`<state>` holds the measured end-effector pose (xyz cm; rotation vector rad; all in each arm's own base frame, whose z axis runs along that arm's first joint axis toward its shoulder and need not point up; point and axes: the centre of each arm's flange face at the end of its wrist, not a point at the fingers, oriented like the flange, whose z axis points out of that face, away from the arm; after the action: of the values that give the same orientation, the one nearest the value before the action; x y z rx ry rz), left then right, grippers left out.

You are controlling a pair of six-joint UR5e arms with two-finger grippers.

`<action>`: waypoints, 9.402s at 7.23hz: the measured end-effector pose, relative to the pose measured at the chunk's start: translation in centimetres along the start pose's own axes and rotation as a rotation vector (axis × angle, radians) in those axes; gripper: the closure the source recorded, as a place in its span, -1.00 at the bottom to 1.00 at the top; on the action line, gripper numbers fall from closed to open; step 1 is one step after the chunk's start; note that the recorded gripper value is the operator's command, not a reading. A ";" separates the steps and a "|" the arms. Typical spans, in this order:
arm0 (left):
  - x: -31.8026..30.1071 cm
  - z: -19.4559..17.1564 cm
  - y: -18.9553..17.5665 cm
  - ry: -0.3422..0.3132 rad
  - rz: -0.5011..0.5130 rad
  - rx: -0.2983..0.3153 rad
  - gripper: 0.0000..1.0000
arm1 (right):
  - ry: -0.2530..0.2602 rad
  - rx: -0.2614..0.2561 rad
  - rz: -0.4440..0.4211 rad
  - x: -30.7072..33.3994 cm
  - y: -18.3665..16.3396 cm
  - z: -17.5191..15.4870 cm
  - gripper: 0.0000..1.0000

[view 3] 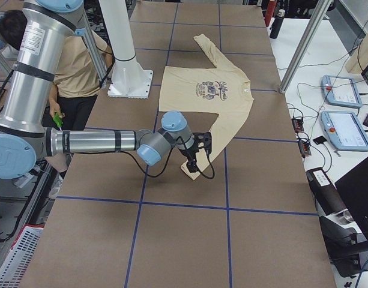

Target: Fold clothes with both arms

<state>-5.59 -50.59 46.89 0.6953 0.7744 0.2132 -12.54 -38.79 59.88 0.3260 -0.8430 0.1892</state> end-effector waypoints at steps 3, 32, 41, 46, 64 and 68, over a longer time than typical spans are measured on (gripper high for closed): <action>0.0 0.0 0.0 0.000 -0.001 -0.001 -1.00 | 0.014 0.059 -0.015 -0.7 3.9 6.0 -0.69; -0.7 0.3 3.0 0.000 -0.014 -0.010 -1.00 | 0.076 0.264 0.196 -76.2 -12.8 4.2 1.00; 2.0 2.8 3.4 0.062 0.103 0.036 -1.00 | 0.229 -0.060 0.274 -76.1 -18.8 0.4 -1.00; 10.3 12.3 8.5 0.098 0.115 -0.050 -1.00 | 0.146 -0.117 -0.115 -36.4 -15.5 -5.7 -1.00; 13.0 24.3 20.9 0.116 -0.026 -0.153 1.00 | 0.073 -0.149 -0.286 -3.3 -8.0 -9.6 -1.00; 14.5 23.4 20.2 0.169 -0.002 -0.125 1.00 | 0.073 -0.145 -0.286 -3.4 -8.2 -9.7 -1.00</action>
<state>22.49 -40.81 63.57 0.5629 0.9149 0.3183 -5.55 -43.08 49.61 0.2978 -0.7250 -0.1260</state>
